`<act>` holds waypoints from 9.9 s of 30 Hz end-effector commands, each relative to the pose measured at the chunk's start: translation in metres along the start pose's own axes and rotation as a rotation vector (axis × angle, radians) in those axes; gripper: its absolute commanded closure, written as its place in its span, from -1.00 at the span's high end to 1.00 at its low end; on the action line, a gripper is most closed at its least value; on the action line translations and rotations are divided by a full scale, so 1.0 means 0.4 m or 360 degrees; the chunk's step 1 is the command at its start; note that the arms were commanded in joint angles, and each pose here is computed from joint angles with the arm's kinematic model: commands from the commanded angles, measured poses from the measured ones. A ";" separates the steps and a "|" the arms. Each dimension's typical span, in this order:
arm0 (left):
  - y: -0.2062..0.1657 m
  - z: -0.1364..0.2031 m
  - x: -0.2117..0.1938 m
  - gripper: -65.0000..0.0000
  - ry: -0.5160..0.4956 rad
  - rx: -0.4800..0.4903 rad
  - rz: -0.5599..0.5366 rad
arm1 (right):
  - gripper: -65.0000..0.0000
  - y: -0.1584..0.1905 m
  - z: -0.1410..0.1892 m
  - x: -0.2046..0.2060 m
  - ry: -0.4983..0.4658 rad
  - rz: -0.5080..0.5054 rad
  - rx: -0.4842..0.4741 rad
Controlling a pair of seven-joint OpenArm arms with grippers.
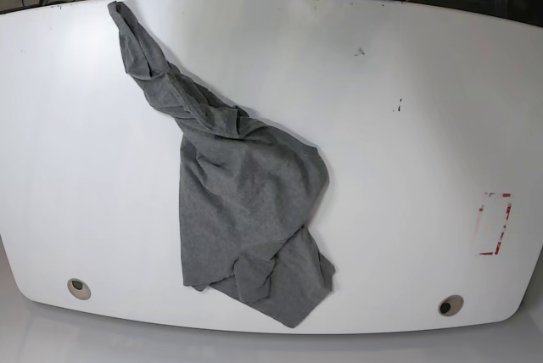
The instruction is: Fold the T-shirt properly
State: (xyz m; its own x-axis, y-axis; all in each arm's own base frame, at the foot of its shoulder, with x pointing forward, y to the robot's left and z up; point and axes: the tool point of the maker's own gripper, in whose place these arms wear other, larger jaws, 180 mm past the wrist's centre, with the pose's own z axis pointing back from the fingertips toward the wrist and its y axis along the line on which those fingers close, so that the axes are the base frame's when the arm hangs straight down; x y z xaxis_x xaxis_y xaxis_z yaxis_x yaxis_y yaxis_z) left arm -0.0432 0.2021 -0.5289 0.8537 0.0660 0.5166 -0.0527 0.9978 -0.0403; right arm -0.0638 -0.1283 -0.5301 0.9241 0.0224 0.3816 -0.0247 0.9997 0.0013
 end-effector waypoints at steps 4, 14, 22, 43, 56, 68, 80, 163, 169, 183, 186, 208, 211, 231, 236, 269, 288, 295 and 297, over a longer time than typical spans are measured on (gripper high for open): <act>-0.003 0.079 0.038 -0.59 -0.0098 -0.0001 -0.0001 | -0.22 -0.016 0.072 0.018 -0.0061 0.0024 -0.0028; -0.019 0.193 0.143 -0.59 -0.0266 -0.0027 -0.0009 | -0.22 -0.031 0.185 0.101 -0.0204 0.0076 -0.0066; -0.031 0.272 0.269 -0.59 -0.0453 -0.0050 -0.0020 | -0.22 -0.042 0.245 0.209 -0.0375 0.0119 -0.0094; -0.038 0.271 0.579 -0.09 -0.1013 -0.0041 -0.0125 | -0.22 -0.025 0.221 0.514 -0.0864 0.0142 -0.0090; -0.078 0.250 0.724 0.17 -0.1290 -0.0116 -0.0146 | -0.20 0.009 0.212 0.703 -0.1179 0.0161 -0.0044; -0.078 0.248 0.770 0.17 -0.1369 -0.0131 -0.0188 | -0.19 0.048 0.194 0.820 -0.1246 0.0251 0.0082; -0.071 0.245 0.764 0.18 -0.1354 -0.0120 -0.0190 | 0.12 0.135 0.187 0.922 -0.1269 0.0530 0.0268; 0.020 0.223 0.778 0.18 -0.1243 0.0065 -0.0223 | -0.92 0.110 -0.027 0.951 -0.0861 0.0979 0.0376; 0.016 0.221 0.778 0.18 -0.1244 0.0057 -0.0222 | -1.00 0.123 0.013 0.960 -0.0930 0.0995 0.0376; -0.032 0.153 0.801 0.18 -0.1180 -0.0040 -0.0178 | -1.00 0.198 0.216 1.172 -0.1426 0.1147 0.0325; -0.044 0.126 0.819 0.18 -0.1125 -0.0057 -0.0177 | -1.00 0.201 0.261 1.246 -0.1549 0.1171 0.0283; -0.160 0.070 1.006 0.18 -0.1118 -0.0309 -0.0092 | -1.00 0.306 0.753 1.641 -0.2322 0.1552 -0.0117; -0.167 0.044 1.019 0.18 -0.1068 -0.0367 -0.0031 | -1.00 0.329 0.793 1.649 -0.2383 0.1606 -0.0131; -0.344 -0.212 1.076 0.18 -0.0739 -0.0661 0.0005 | -1.00 0.359 0.834 1.654 -0.2447 0.1673 -0.0143; -0.364 -0.236 1.109 0.18 -0.0766 -0.0682 0.0052 | -1.00 0.352 0.832 1.655 -0.2442 0.1664 -0.0150; -0.481 -0.385 1.011 0.14 -0.0385 -0.0783 0.0070 | -1.00 0.349 0.832 1.655 -0.2443 0.1664 -0.0154; -0.493 -0.398 1.028 -1.00 -0.0403 -0.0790 0.0107 | -1.00 0.334 0.822 1.657 -0.2424 0.1633 -0.0158; -0.433 -0.355 1.032 -1.00 -0.0490 -0.0744 0.0088 | -1.00 0.267 0.827 1.693 -0.2408 0.1504 -0.0219; -0.395 -0.335 1.051 -1.00 -0.0522 -0.0706 0.0065 | -1.00 0.242 0.828 1.705 -0.2400 0.1458 -0.0238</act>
State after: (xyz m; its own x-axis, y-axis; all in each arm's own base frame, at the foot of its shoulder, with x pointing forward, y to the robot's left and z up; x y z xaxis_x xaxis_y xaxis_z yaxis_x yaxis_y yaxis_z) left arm 0.3886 0.0415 -0.4239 0.6483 0.2245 0.7275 0.2225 0.8579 -0.4631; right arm 0.4375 -0.0113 0.0137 -0.4604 0.5939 0.6598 -0.2207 0.6434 -0.7330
